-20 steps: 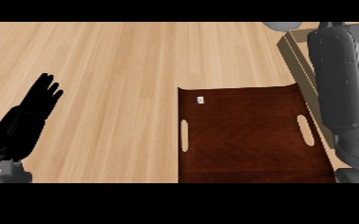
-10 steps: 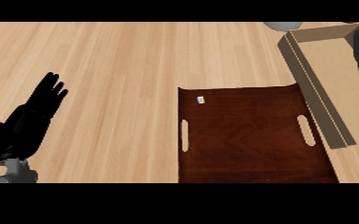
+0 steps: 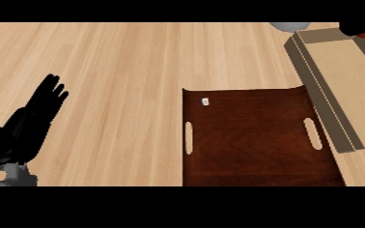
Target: Pick the tomato from the tray and place it in the cardboard box
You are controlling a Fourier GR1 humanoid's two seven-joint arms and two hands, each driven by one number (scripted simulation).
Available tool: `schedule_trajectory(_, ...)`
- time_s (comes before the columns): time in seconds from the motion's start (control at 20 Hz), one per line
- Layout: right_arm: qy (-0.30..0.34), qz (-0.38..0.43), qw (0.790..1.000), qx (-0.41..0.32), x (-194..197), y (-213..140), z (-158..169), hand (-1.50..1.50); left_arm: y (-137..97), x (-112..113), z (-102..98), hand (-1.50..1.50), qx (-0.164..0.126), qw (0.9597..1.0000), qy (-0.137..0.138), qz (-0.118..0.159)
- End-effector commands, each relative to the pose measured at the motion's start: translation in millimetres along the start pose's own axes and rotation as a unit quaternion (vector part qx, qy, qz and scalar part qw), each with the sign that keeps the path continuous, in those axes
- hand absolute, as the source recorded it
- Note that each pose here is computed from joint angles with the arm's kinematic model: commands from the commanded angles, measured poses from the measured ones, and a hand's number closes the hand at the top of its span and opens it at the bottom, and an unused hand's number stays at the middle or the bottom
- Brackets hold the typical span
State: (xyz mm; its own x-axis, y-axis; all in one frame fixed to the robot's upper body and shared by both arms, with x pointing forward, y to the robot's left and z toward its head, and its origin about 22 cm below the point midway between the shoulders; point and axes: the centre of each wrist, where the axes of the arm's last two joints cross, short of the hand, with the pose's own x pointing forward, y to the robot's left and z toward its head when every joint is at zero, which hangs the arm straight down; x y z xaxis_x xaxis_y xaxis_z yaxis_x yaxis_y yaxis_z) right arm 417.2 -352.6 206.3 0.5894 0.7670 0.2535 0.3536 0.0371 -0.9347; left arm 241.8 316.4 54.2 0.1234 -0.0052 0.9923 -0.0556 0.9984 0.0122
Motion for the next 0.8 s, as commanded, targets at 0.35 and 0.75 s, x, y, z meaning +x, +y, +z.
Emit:
schedule_trajectory(0.35, 0.098, -0.021, 0.988, 0.114, -47, 66, -4, 1.5, 0, 3, -6, 0.0, -0.006, 1.0, -0.003, -0.005)
schedule_trajectory(0.75, 0.04, -0.09, 0.987, 0.124, -79, 94, 5, -1.5, -4, 16, 3, 0.0, -0.003, 1.0, 0.005, -0.002)
